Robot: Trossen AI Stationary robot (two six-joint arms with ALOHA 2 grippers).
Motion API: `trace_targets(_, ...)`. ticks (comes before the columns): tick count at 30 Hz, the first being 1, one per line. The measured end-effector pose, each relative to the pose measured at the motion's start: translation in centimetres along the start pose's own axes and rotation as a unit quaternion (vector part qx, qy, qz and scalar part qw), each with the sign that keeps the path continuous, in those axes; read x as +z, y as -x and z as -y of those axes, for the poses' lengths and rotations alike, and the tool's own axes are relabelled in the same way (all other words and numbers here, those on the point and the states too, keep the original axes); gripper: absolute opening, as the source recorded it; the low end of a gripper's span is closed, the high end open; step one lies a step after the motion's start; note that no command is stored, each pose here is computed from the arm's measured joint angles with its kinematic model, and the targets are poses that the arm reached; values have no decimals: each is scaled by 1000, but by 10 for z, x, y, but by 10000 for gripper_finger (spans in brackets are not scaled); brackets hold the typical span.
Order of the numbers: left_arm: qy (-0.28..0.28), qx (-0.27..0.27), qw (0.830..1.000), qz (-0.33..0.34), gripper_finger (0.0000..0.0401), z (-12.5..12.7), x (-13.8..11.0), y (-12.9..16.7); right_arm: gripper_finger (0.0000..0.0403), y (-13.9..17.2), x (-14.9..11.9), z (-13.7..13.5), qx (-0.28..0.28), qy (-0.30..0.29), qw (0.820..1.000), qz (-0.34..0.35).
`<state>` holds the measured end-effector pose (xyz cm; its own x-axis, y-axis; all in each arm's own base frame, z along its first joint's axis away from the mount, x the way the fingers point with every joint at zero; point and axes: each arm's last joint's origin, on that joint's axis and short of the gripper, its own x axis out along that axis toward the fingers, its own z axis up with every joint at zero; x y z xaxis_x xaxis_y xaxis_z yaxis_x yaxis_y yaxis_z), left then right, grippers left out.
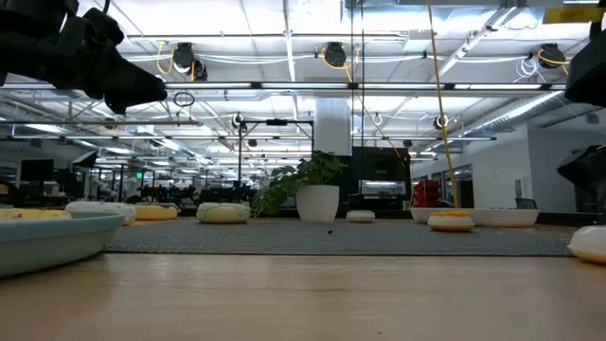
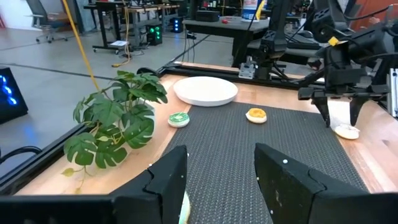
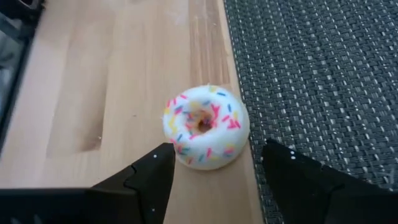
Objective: Pick & Place donuts
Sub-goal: Put the small white donut on the blue plate
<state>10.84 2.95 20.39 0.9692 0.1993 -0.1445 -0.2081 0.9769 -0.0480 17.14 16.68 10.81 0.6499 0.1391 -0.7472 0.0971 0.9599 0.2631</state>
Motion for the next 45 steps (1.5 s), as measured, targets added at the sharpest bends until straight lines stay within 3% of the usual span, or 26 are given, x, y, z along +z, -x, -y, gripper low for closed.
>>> trace_targets(4,5,3,1000,0,189,0,0,0,245,-1,-1,0,33,6,999,34)
trace_targets(14,11,3,1000,0,189,0,0,0,238,-20,-7,-2,23,80,994,66)
trace_targets(29,27,2,1000,0,189,0,0,0,152,-26,-8,-3,6,152,983,99)
trace_targets(33,35,-10,999,5,189,1,1,0,123,-23,2,-7,-4,213,966,148)
trace_targets(39,11,-86,996,23,189,11,7,-8,104,-4,35,-8,-66,284,922,254)
trace_targets(45,-65,-101,993,14,189,33,1,-36,109,10,75,15,-123,233,915,305)
